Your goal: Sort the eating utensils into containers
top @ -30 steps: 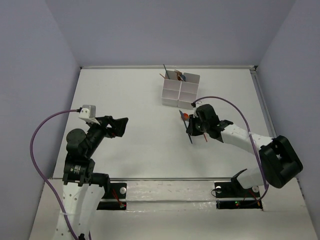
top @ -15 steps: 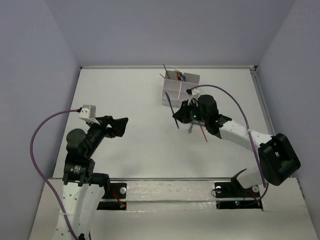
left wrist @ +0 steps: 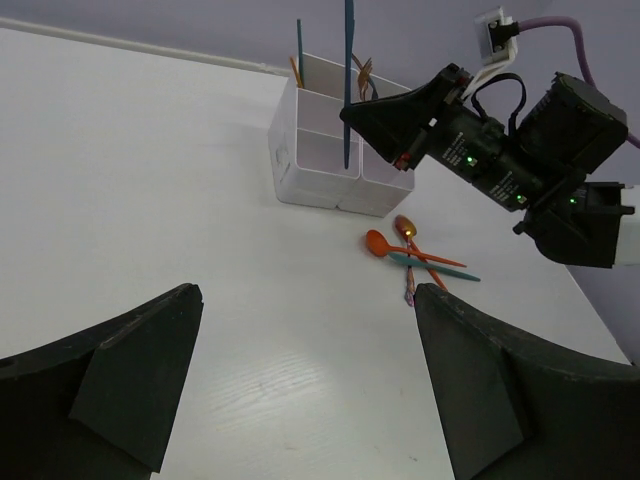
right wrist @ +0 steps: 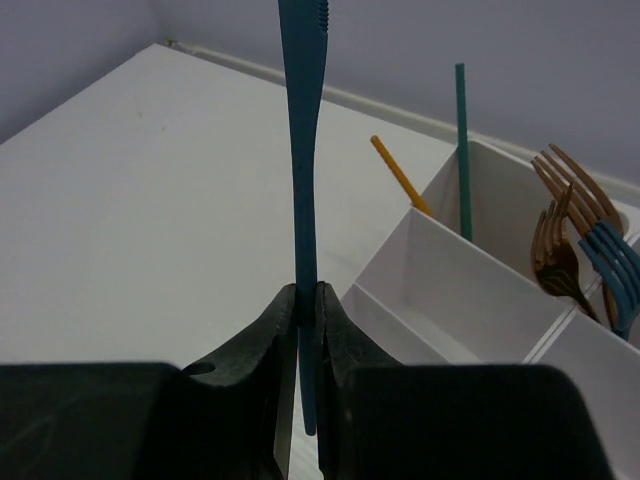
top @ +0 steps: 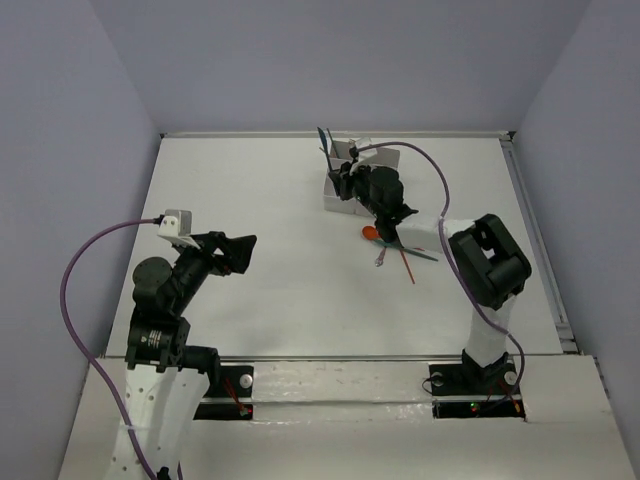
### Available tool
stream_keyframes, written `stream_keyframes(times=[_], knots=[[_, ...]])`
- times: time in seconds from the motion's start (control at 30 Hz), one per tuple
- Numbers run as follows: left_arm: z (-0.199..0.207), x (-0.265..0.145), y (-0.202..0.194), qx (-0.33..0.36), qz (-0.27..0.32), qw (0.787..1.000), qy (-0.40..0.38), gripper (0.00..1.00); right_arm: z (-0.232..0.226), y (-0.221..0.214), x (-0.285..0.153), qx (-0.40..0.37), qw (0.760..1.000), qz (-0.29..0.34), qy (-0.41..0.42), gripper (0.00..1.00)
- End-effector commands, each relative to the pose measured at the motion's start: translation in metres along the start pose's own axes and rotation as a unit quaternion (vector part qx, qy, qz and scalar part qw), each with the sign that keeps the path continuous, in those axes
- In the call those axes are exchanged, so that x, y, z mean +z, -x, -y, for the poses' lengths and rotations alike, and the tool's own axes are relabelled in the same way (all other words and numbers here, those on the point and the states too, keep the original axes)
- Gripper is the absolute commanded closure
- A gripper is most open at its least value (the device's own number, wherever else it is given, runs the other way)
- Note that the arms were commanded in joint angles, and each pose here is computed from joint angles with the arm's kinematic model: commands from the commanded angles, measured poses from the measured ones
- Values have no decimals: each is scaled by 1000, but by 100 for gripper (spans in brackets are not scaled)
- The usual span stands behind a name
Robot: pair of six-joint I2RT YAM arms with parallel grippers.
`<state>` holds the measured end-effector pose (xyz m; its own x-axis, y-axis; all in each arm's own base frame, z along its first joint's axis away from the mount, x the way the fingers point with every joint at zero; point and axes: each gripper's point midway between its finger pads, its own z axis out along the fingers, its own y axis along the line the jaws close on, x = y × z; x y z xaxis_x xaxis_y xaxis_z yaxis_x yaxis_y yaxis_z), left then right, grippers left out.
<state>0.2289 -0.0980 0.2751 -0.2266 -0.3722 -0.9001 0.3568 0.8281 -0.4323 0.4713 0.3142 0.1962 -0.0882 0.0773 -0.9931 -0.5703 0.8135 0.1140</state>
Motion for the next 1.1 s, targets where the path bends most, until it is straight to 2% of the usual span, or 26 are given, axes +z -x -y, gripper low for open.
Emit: stream_keyframes(times=[0.0,0.2,0.37,0.9,1.0,1.07], knots=[[5,3,3,4,5,1000,-13,1,19,63,25,-60,988,128,-55,93],[4,3,2,4,3,1000,-12,1,32,62,40,-80,982,151,-85,93],[2,4,1,2,0,1000,-8,1,42,41,46,-83,980,147,-107,93],[4,3,2,4,3,1000,-13,1,52,-9,31,-70,982,125,-123,93],[5,3,3,5,4,1000,-14,1,46,-9,26,-64,983,129,-117,90],[5,3,3,5,4,1000,-14,1,45,-6,23,-64,983,132,-114,82]])
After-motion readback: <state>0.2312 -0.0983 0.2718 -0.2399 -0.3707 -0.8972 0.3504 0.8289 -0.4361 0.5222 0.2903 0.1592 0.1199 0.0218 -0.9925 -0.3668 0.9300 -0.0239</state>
